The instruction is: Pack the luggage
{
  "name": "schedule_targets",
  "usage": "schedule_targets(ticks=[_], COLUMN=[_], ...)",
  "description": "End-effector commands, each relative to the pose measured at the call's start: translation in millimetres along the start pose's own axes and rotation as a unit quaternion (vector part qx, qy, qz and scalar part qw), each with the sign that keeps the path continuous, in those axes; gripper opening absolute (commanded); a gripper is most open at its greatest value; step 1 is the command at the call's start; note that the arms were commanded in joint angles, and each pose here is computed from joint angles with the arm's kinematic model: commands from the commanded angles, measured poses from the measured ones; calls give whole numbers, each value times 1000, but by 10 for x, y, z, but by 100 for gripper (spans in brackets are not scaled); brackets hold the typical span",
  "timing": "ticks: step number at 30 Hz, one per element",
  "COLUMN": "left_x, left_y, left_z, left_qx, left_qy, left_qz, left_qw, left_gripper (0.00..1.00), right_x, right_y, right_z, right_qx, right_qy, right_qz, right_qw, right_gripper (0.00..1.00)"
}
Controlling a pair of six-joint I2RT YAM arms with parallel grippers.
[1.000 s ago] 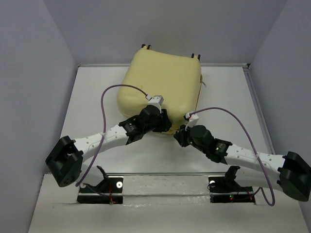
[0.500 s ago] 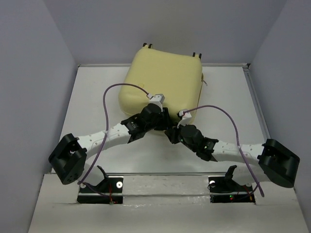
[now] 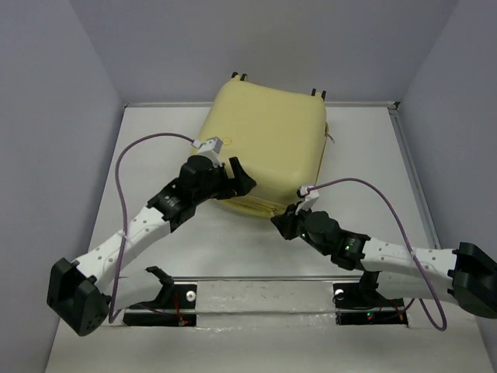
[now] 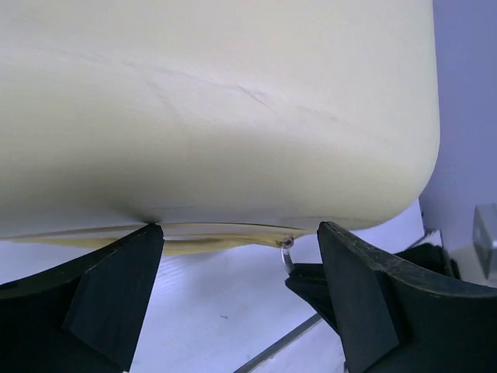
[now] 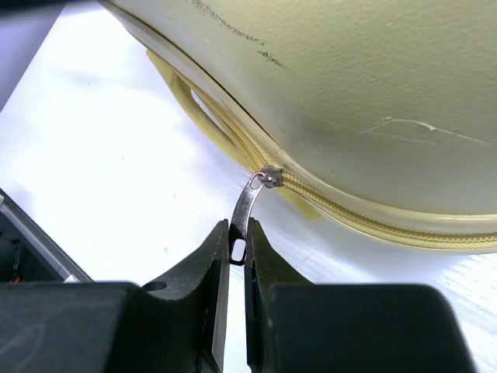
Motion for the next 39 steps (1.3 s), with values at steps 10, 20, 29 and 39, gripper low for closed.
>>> schedule_targets(ticks=[10,20,29,39], left_x=[-1769,-1594,-1075,-741], left_y=[927,299,-236,-338], left_z=[1309,1797,1438,1043], left_qx=[-131,-122,-97,-41], left_qy=[92,158,133,117], left_qz=[-277,-200,-128,-103], left_qw=[948,959,978,987], left_gripper=[66,24,22,21], right_x=[-79,-111,-268,-462], right_y=[109,-47,-315,-972], right_z=[528,571,812,1710], right_qx=[-119,-103,-126,-271], right_qy=[-9,20,57,99], right_qz=[11,22,17,68], right_qw=[993,994,990,955], right_gripper=[7,7,7,7])
Point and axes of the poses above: each gripper's point midway between its finger pads, its own y axis back along the fingers, its own z axis along the line the jaws close on, x = y × z, the point moved 4 cm from there along y, back along the fingers, and after that the axes turned 8 degrees about y, right-handed, at the moved point
